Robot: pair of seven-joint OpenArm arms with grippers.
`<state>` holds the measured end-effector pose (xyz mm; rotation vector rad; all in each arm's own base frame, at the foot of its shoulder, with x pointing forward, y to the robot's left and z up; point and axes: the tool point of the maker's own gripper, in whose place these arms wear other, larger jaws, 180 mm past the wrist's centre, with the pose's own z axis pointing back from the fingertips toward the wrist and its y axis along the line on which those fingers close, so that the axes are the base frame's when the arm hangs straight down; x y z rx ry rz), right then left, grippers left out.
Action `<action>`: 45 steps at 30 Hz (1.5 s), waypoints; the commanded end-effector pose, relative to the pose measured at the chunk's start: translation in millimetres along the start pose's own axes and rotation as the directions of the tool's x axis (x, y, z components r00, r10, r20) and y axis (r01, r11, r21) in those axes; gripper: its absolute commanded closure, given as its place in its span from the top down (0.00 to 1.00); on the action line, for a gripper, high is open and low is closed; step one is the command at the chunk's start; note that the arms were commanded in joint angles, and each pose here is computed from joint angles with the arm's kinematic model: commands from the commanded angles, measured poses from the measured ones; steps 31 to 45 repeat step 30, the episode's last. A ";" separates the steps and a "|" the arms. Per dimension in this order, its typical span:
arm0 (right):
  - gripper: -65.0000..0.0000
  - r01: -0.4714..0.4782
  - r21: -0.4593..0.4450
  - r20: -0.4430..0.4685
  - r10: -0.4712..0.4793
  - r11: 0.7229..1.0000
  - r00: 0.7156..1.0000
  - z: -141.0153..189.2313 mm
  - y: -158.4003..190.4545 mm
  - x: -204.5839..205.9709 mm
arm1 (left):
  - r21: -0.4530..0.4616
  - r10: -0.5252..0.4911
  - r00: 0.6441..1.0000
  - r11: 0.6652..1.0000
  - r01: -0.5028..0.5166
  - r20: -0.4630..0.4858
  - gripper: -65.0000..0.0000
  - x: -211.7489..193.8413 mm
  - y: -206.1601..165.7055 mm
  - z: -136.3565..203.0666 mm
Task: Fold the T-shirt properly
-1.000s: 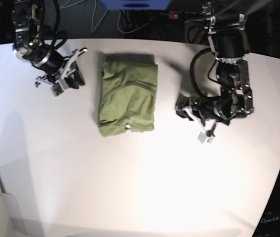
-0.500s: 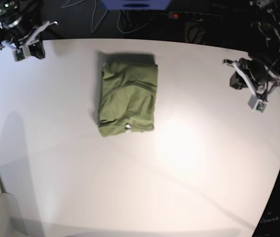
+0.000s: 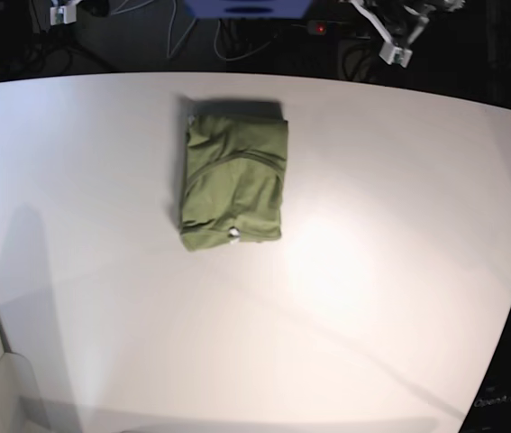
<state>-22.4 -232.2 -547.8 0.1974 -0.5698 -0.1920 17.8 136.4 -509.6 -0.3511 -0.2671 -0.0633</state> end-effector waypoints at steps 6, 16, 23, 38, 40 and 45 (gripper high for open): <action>0.00 0.245 -0.045 -0.029 -0.246 0.968 0.969 -30.4 -11.3 -50.2 | 0.015 0.170 0.984 0.985 -0.169 -0.048 0.04 -76.3 4.2 -64.5; 0.00 -0.367 -0.112 -0.407 0.295 0.923 0.865 -74.3 -17.8 -67.1 | 0.163 0.349 0.934 0.920 -0.357 0.079 0.04 -40.8 50.9 -127.1; 0.10 -0.426 -0.097 -0.516 0.321 0.899 0.794 -101.0 4.7 -58.1 | 0.461 0.254 0.960 0.871 -0.172 -0.121 0.05 -66.8 93.7 -115.0; 0.11 -0.435 -0.091 -0.552 0.318 0.896 0.771 -97.6 1.6 -62.7 | 0.437 0.268 0.954 0.880 -0.185 -0.137 0.05 -62.9 78.7 -123.3; 0.11 -0.435 -0.091 -0.552 0.318 0.896 0.771 -97.6 1.6 -62.7 | 0.437 0.268 0.954 0.880 -0.185 -0.137 0.05 -62.9 78.7 -123.3; 0.11 -0.435 -0.091 -0.552 0.318 0.896 0.771 -97.6 1.6 -62.7 | 0.437 0.268 0.954 0.880 -0.185 -0.137 0.05 -62.9 78.7 -123.3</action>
